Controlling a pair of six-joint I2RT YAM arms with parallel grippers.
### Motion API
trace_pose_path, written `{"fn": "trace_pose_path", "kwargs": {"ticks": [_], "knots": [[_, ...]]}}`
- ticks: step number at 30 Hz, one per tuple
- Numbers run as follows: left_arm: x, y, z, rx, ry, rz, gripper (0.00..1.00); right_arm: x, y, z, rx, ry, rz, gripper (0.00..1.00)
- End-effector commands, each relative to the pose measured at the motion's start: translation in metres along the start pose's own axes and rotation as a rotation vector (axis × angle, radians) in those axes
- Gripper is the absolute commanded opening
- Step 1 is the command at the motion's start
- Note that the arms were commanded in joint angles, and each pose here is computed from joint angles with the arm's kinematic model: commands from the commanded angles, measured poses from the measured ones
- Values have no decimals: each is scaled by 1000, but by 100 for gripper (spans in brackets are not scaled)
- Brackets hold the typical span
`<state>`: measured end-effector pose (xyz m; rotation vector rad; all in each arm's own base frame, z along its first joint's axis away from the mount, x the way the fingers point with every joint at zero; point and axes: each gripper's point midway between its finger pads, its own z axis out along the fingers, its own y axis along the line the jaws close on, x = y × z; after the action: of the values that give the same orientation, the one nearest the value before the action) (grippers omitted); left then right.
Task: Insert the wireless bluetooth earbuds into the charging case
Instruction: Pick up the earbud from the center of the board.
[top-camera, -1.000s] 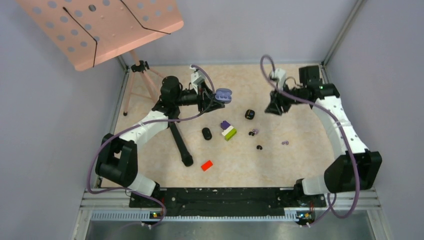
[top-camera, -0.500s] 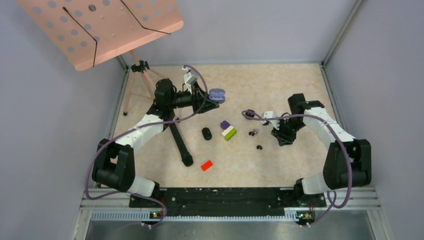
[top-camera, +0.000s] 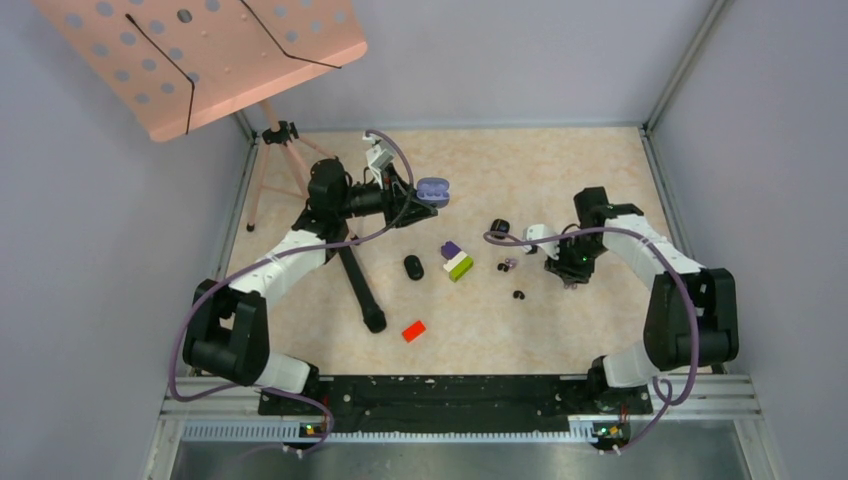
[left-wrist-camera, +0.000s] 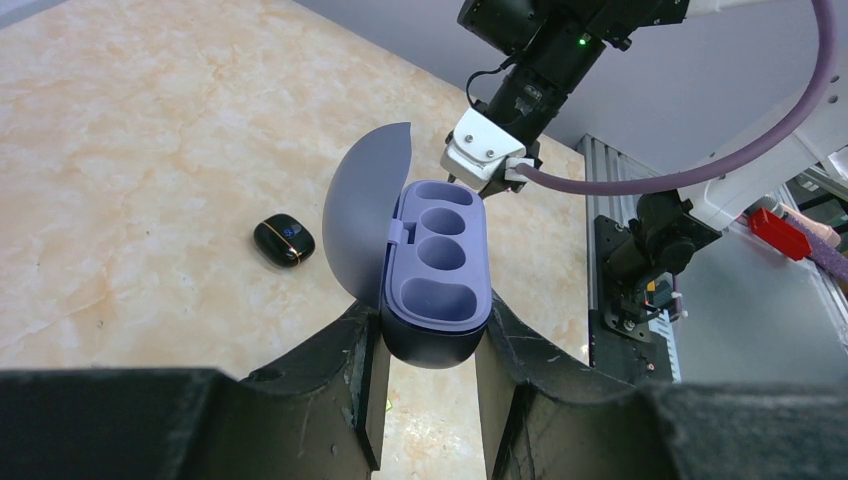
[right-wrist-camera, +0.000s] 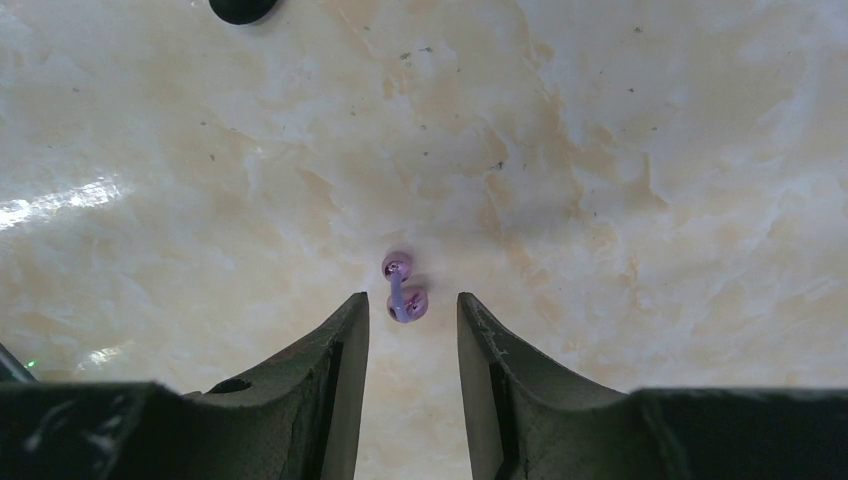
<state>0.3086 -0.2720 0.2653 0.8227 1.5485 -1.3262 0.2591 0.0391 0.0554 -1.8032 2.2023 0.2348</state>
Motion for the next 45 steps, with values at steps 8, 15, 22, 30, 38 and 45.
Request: {"fn": "trace_pose_path", "kwargs": {"ticks": [8, 15, 22, 30, 38, 45], "knots": [[-15, -8, -3, 4, -32, 53, 0, 12, -3, 9, -23, 37, -24, 34], [-14, -7, -3, 1, -30, 48, 0, 15, -3, 14, -38, 46, -28, 33], [-14, -6, -2, 1, -28, 50, 0, 16, -3, 19, -57, 49, -28, 26], [-12, -3, -1, -3, -23, 46, 0, 18, -4, 21, -68, 61, -22, 19], [-11, -3, -1, 1, -17, 52, 0, -13, -11, -14, -62, -29, 11, 0], [-7, -3, 5, 57, -9, 71, 0, -118, -9, -109, -53, -287, -14, 0]]}}
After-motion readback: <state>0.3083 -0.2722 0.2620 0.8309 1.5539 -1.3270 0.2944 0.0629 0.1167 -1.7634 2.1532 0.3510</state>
